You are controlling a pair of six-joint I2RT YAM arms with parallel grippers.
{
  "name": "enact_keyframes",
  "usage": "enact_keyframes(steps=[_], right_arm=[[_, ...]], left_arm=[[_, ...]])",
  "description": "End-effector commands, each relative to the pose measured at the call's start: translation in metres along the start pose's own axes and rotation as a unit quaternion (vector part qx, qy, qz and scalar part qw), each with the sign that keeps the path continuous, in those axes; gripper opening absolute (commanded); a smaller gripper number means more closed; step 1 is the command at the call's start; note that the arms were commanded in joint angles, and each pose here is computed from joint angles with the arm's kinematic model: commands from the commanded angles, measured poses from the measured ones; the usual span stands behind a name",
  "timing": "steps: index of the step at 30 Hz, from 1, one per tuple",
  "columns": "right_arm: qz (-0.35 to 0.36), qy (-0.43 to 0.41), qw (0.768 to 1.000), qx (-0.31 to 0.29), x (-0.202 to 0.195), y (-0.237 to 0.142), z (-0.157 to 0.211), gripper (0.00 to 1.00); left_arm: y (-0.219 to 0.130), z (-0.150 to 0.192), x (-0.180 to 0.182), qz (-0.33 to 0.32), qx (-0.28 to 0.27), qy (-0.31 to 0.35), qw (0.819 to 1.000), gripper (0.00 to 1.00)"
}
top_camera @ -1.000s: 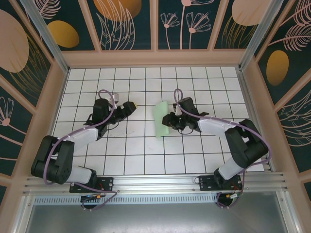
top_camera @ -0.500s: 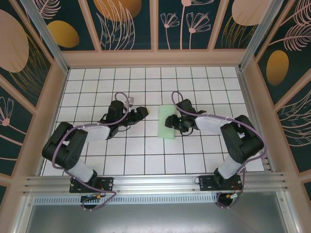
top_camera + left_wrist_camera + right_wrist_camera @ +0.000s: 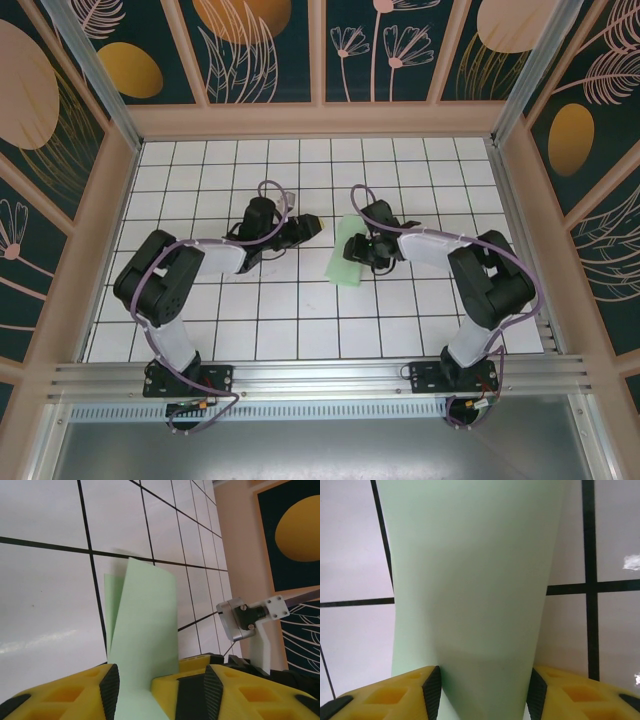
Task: Fold a paper plane with a square sheet of paper (pick it up from the middle)
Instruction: Fold the square sheet of paper in half at the center of the table.
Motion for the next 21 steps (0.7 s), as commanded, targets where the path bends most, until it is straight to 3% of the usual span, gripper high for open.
enact_keyframes(steps=[1,8,15,21], right_arm=[[0.021,-0.008,0.998,0.065,-0.017,0.012,0.015,0.51],[-0.02,-0.076,0.995,0.063,-0.012,0.009,0.007,0.42],[-0.039,-0.118,0.99,0.063,-0.007,0.007,0.001,0.42],[-0.017,-0.11,0.991,0.072,-0.013,0.012,0.002,0.43]], left_arm=[[0.009,-0.002,-0.004,0.001,0.008,0.021,1.0,0.51],[0.025,-0.004,0.001,-0.002,0.026,0.018,0.999,0.47],[0.027,0.004,-0.004,0.014,0.048,0.028,0.998,0.43],[0.043,0.022,-0.003,0.014,0.086,0.027,0.996,0.33]])
Point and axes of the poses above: each hand's point on the last joint's axis, 136 mm out from that joint toward the fingers, its own y axis out along the fingers, its own x axis along the line the jaws close on, z = x × y, the point moved 9 cm from there along -y, back along the fingers, and after that the axes turned 13 degrees about -y, right-handed, at the moved point
